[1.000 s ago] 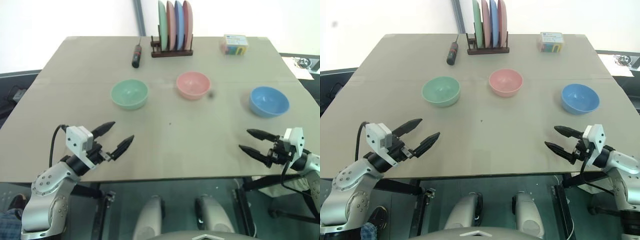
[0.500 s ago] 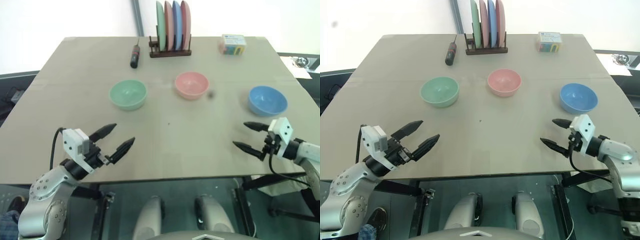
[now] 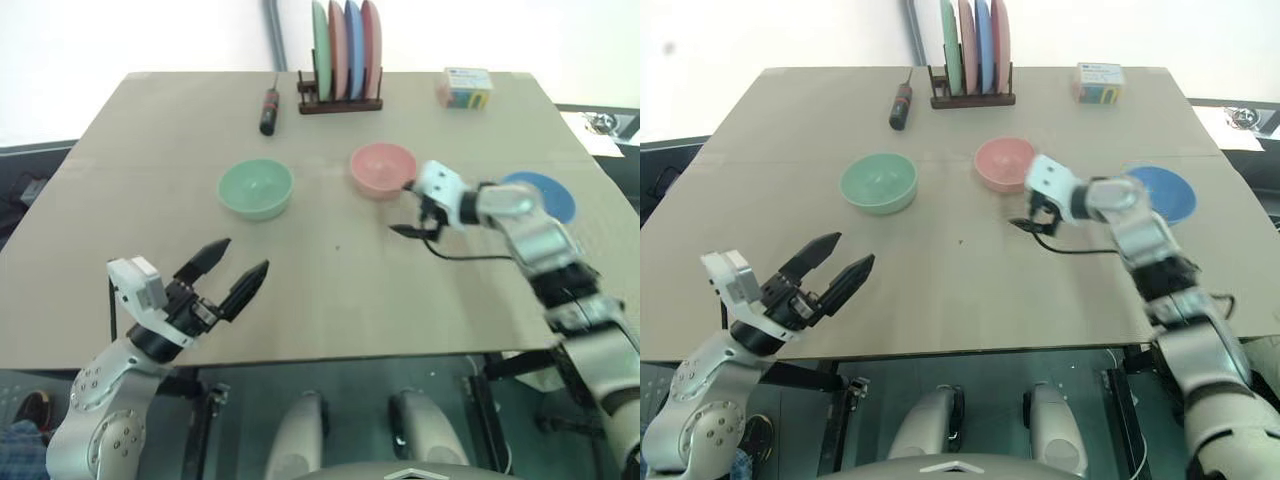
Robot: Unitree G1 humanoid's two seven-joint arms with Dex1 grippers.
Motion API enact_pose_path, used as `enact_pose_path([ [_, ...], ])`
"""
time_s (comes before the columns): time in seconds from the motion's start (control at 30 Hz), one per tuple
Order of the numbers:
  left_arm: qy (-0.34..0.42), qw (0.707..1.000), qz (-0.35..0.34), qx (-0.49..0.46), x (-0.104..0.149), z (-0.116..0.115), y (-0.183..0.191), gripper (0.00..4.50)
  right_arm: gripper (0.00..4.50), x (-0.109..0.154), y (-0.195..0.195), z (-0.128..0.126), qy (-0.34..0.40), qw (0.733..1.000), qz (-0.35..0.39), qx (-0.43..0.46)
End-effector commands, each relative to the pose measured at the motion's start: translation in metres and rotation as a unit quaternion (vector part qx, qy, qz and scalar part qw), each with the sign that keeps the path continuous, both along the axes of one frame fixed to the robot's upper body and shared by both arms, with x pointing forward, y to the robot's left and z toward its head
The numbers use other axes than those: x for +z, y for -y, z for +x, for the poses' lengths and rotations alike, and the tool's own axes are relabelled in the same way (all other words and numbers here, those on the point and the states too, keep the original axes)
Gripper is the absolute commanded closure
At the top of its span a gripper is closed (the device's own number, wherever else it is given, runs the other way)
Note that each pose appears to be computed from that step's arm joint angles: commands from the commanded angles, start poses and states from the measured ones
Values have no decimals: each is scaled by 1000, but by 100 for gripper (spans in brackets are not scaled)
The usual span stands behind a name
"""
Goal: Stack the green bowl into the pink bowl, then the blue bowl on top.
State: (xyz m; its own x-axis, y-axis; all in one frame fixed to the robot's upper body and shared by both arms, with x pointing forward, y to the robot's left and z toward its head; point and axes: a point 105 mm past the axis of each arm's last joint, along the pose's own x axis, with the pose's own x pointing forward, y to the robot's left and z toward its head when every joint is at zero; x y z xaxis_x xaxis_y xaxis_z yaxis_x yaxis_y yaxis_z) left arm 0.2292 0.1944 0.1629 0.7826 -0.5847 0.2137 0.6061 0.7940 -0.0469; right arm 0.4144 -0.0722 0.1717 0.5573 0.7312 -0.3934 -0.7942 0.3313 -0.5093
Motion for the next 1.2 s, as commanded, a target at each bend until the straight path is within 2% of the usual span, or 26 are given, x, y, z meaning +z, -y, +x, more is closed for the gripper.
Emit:
enact_pose_path([
  [0.03,24,999,23,-13,9,-9,10,0,4,10,-3,19,26,999,-10,-19],
  [0.13,19,999,29,-9,5,-15,10,0,4,11,-13,31,17,999,-9,-42],
  [0.27,15,999,37,0,0,-21,11,0,4,-2,-19,38,-6,997,-43,-66],
  [0.3,15,999,37,3,-1,-21,11,0,54,-2,-22,38,-10,997,-41,-65],
  [0.33,16,999,36,7,-1,-21,10,0,81,-1,-26,38,-14,997,-38,-63],
  [0.53,19,999,33,19,-1,-23,6,0,319,6,-46,35,-8,999,-33,-41],
  [0.67,16,999,33,22,-3,-24,5,0,448,6,-49,33,-2,999,-37,-27],
  [0.87,11,999,38,15,-6,-22,3,0,448,6,-45,22,36,994,-87,48],
  [0.97,11,999,41,10,-6,-20,3,0,448,7,-43,8,41,989,-100,100],
  [1.2,11,999,49,-7,-6,-13,2,0,448,6,-34,-69,21,970,-110,214],
])
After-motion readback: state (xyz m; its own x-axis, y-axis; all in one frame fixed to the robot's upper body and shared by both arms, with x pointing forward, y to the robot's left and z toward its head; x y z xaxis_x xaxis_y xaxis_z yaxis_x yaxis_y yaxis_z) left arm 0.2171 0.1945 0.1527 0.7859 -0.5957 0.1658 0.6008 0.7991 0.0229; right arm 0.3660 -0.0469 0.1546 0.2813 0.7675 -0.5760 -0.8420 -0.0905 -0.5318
